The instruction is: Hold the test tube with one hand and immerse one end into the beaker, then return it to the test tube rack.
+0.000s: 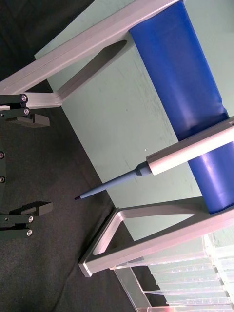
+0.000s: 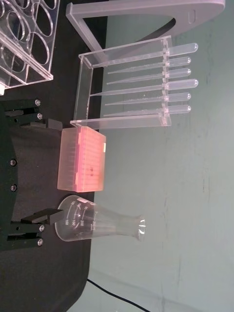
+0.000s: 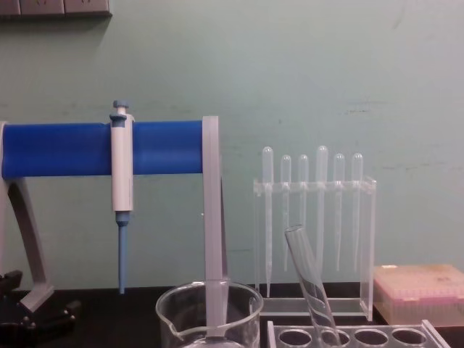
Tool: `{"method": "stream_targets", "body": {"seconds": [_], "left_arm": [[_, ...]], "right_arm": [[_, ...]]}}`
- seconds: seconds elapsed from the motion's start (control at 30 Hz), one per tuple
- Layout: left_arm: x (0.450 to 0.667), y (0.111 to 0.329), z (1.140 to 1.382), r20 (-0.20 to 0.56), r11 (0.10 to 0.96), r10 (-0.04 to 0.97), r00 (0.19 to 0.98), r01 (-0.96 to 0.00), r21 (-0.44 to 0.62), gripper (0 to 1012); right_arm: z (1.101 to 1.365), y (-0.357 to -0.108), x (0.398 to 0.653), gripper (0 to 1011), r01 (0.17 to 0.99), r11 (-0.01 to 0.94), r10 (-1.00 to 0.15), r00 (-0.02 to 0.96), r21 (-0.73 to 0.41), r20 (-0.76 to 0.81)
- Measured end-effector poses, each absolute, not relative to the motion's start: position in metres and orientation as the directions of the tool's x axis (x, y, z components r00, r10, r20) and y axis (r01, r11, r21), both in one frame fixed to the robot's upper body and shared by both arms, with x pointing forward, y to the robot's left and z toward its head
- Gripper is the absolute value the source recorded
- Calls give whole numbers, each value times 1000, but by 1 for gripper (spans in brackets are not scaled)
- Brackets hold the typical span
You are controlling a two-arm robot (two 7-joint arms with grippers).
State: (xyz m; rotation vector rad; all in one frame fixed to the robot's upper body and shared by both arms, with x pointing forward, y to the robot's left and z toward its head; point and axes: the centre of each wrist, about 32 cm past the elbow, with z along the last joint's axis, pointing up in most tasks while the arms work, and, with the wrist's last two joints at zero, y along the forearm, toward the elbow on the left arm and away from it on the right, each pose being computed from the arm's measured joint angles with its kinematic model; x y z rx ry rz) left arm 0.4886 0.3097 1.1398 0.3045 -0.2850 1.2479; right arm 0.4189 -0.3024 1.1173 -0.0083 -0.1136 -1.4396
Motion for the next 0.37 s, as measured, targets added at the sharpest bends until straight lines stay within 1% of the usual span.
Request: {"method": "stream_targets", "body": {"seconds": [0.37], "left_arm": [[489,310,1140,374,287,880,292,-955,70,1000]], "right_arm": [[1120,-303,418,1002,989,137,-987,131,60,90]]}}
